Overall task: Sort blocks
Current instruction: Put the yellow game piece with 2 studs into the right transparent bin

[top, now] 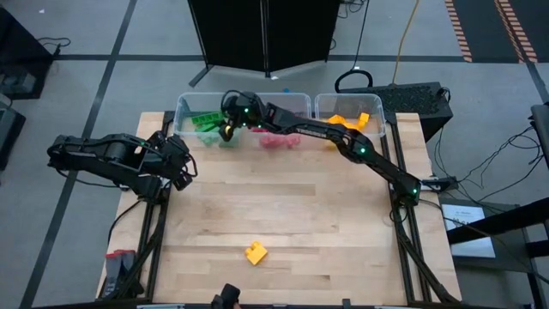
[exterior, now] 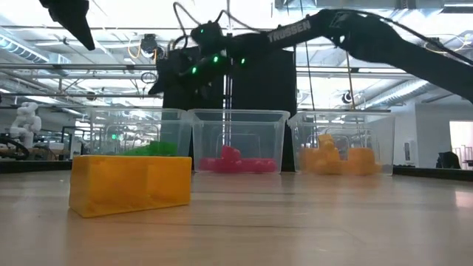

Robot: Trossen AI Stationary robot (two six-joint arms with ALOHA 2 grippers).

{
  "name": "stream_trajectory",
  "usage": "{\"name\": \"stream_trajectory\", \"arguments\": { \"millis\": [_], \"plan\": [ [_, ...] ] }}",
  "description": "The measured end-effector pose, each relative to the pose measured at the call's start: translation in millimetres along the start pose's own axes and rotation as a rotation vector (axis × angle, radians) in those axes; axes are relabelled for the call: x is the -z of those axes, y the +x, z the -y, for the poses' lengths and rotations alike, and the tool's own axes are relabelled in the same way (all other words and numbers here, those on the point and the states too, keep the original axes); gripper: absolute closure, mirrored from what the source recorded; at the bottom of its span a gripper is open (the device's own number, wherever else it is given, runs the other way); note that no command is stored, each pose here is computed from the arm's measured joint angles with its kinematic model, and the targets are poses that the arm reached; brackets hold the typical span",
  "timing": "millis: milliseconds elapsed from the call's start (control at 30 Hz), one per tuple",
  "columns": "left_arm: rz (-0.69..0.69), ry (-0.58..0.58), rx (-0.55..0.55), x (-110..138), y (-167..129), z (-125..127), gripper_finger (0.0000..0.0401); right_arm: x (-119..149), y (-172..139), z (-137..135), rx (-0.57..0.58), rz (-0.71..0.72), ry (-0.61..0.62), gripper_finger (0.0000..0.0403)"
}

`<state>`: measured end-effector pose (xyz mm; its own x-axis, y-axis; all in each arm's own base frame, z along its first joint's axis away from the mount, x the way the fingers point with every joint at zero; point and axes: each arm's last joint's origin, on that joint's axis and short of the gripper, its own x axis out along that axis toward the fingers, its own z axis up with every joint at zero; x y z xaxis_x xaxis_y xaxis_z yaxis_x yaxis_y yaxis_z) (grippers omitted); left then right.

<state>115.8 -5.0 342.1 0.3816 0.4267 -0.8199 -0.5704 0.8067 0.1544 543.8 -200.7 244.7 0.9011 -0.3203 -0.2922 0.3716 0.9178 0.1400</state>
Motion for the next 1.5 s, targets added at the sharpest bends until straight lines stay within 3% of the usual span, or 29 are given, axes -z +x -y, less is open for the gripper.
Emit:
{"name": "stream_trajectory", "arguments": {
  "millis": [133, 300, 400, 600, 700, 833, 967, 1133, 1500],
  "plan": [
    [-0.001, 0.0, 0.0, 1, 0, -1, 0.0401, -42, -34, -7, -0.024, 0.02, -0.102, 0.0121],
    [0.0, -0.001, 0.002, 1, -1, -1, 0.0401, -116, -124, -28, -0.04, 0.019, -0.247, 0.013],
    [-0.002, -0.001, 0.006, 1, -1, -1, 0.0401, -125, -162, -45, -0.098, -0.094, -0.281, 0.013],
    [0.0, -0.006, 0.007, 1, -1, -1, 0.0401, -110, -209, -103, -0.376, -0.345, -0.259, 0.0133],
    [0.004, -0.012, 0.01, 0, -1, -1, 0.0401, -97, -228, -142, -0.475, -0.425, -0.32, 0.0133],
    [0.004, -0.013, 0.01, 0, -1, 0, 0.0401, -56, -219, -204, -0.613, -0.505, -0.461, 0.0133],
    [0.005, -0.013, 0.01, 0, -1, 0, 0.0401, -31, -215, -247, -0.706, -0.478, -0.544, 0.0133],
    [0.005, -0.016, 0.011, 0, -1, 0, 0.0401, 20, -192, -277, -0.758, -0.575, -0.633, 0.0133],
    [0.001, -0.019, 0.02, 0, -1, 0, 0.0401, 105, -154, -299, -0.773, -0.75, -0.757, 0.0133]
  ]
}}
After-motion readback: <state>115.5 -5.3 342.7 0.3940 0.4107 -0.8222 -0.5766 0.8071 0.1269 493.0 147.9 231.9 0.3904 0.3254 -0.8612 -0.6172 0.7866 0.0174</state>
